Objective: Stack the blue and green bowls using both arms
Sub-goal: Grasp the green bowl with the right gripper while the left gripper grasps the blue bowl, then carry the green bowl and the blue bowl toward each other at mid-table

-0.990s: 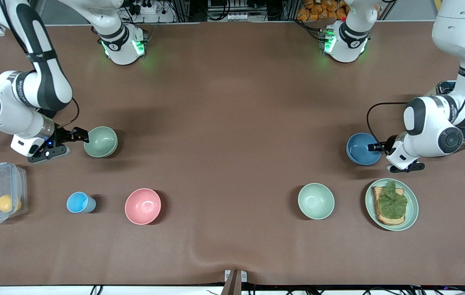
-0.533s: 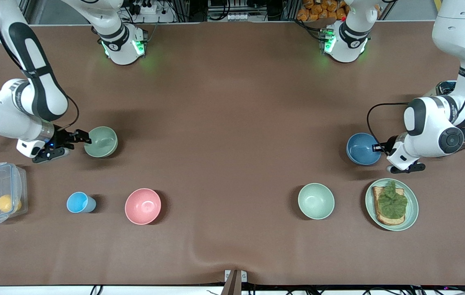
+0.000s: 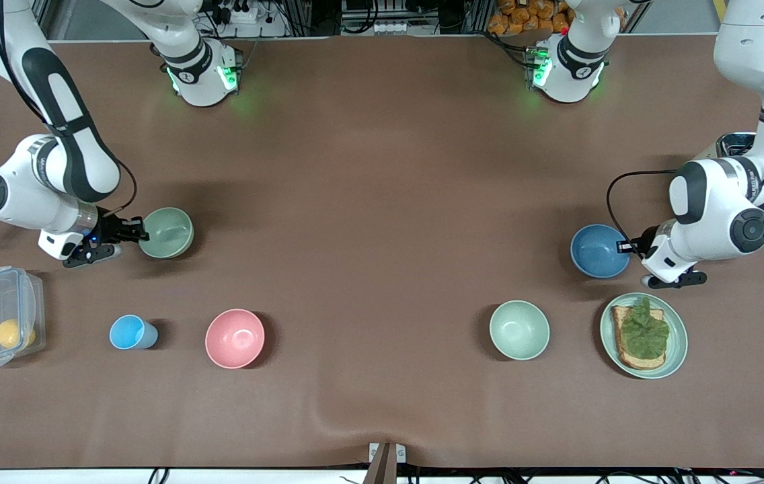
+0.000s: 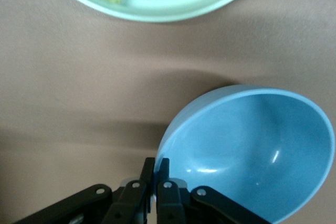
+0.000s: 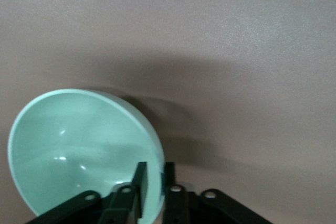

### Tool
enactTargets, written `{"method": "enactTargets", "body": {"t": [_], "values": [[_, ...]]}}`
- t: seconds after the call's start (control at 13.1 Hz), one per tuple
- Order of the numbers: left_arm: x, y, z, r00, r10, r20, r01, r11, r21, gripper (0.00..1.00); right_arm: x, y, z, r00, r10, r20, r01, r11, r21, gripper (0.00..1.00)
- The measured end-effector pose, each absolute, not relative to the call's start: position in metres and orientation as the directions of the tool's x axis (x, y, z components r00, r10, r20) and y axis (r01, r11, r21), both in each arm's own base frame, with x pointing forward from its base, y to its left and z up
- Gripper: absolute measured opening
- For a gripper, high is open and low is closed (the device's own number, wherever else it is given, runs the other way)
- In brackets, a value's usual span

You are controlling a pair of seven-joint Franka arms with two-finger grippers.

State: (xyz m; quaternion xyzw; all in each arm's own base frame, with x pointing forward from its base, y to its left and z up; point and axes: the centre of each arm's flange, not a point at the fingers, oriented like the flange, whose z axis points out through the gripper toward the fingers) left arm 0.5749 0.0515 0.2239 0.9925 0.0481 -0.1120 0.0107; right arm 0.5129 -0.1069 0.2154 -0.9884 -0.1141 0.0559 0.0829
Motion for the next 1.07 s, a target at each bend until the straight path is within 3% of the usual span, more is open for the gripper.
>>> {"method": "enactTargets", "body": {"t": [0.08,0.61,1.07], "values": [[0.578,0.053,0.227,0.973,0.088,-0.214,0.093,-0.996,0.012,0.05,0.513,-0.107,0.215,0.968,0.235,-0.092,0.216,-0.960,-0.177,0.04],[0.593,0.055,0.247,0.985,0.040,-0.166,0.044,-0.999,0.020,0.05,0.517,-0.079,0.219,0.964,0.234,-0.130,0.198,-0.950,-0.243,0.04],[0.610,0.042,0.309,0.995,0.006,-0.102,0.008,-1.000,0.022,0.05,0.528,0.056,0.271,0.978,0.119,-0.168,0.085,-0.977,-0.196,0.04]]}}
